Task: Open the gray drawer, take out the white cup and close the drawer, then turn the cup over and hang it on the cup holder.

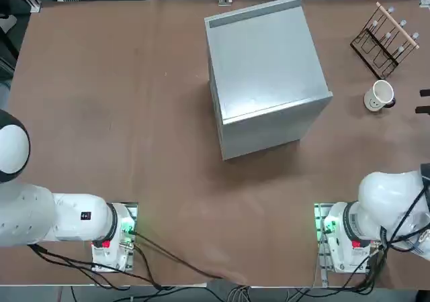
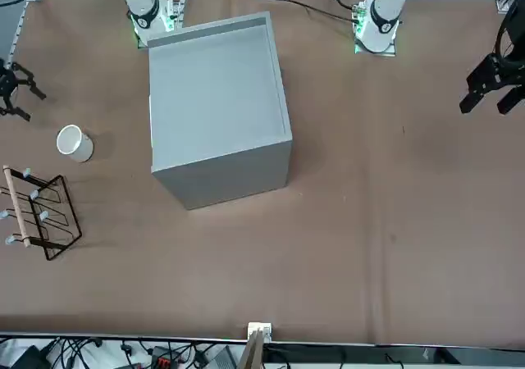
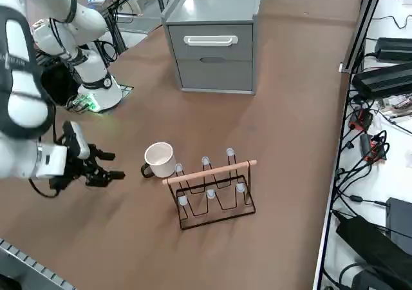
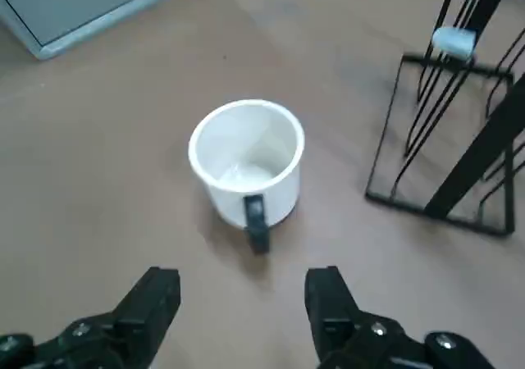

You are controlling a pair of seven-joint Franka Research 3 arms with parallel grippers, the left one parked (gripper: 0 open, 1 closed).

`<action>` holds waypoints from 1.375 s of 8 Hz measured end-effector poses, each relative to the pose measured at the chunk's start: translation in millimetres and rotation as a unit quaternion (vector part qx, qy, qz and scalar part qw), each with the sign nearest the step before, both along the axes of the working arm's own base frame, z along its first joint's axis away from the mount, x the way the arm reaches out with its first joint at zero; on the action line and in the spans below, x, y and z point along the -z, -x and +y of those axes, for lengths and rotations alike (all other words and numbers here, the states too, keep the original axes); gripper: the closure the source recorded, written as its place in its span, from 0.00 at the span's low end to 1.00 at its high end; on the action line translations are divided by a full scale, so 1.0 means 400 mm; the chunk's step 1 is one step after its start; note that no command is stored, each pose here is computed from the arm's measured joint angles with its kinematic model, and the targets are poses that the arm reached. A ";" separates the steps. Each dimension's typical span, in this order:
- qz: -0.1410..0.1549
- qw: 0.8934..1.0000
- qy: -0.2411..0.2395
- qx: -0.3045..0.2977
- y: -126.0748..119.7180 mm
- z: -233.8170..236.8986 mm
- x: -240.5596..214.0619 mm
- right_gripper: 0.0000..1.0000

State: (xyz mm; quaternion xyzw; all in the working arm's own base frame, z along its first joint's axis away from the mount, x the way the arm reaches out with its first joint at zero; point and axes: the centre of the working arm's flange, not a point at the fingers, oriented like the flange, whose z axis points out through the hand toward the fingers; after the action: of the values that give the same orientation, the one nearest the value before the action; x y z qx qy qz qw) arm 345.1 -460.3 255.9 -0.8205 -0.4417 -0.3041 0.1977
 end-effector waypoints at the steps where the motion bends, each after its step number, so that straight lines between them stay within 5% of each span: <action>1: -0.017 0.999 -0.032 -0.008 -0.029 -0.008 0.036 0.08; 5: -0.038 0.991 -0.127 -0.029 -0.047 0.051 0.232 0.07; 8: -0.050 0.988 -0.142 -0.031 -0.045 0.060 0.262 0.10; 11: -0.058 0.988 -0.143 -0.024 -0.051 0.057 0.262 0.25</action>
State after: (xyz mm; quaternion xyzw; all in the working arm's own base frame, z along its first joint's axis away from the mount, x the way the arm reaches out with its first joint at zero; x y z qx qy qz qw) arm 365.4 -437.7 151.2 -0.7544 -0.4237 -0.4061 0.2941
